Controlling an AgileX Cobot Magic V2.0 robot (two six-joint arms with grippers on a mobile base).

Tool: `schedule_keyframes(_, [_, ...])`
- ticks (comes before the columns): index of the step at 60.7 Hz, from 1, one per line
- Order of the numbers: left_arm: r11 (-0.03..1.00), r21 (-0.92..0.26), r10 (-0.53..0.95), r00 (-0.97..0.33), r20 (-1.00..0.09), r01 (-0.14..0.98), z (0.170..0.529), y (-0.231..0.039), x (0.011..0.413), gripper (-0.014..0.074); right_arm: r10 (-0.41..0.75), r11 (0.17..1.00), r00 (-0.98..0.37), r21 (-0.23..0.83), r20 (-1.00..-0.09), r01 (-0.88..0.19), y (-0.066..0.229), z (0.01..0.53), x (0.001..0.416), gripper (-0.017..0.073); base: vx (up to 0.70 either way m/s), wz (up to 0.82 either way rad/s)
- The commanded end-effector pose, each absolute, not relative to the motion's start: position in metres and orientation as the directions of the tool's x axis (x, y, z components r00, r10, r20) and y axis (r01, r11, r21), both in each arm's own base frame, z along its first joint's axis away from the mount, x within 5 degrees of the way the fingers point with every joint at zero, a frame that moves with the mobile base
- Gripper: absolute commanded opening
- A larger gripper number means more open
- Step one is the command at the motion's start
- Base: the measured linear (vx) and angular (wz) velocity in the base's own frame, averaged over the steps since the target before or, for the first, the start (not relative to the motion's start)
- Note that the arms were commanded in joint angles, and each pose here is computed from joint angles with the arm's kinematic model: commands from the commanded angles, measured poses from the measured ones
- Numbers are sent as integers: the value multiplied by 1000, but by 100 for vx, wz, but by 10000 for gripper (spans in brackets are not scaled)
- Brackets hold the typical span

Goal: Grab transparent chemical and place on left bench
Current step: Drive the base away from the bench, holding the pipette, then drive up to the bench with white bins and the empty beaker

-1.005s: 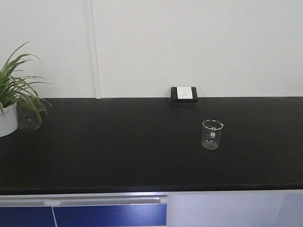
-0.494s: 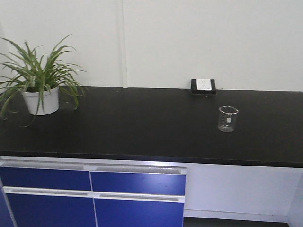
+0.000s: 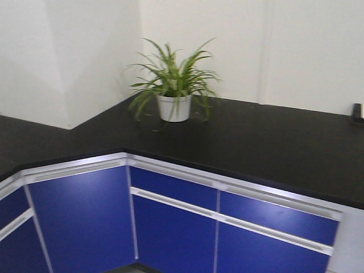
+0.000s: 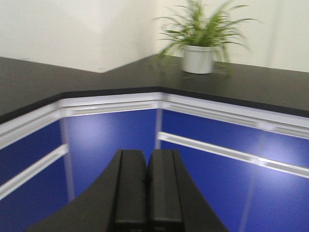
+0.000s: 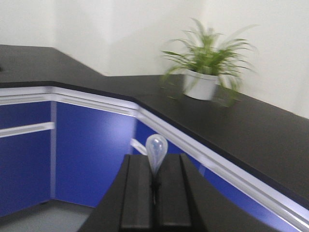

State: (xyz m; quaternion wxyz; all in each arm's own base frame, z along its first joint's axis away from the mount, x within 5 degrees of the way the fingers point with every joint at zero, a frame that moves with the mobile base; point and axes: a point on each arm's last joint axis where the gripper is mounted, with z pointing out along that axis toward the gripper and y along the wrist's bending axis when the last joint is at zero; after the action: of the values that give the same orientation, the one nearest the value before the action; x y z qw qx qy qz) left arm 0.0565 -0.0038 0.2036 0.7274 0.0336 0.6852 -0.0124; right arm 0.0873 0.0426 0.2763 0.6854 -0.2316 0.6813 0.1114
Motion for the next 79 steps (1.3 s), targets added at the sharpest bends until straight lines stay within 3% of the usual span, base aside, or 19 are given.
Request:
schedule_keyframes(1, [998,23,14,141,-990,63,206,-4,55,-3,-134,878,72,-152,-988,-454,42,287,88,-3,-12,89])
schedule_keyframes(37, [998,23,14,141,-990,63,206,-4,55,-3,-134,879,71,-152,-988,-453,42,287,88,-3,-6,90])
schedule_keyframes(79, [998,23,14,141,-990,63,206,-4,55,-3,-135,878,72,-153,-988,-453,42,287,88,-3,7,64])
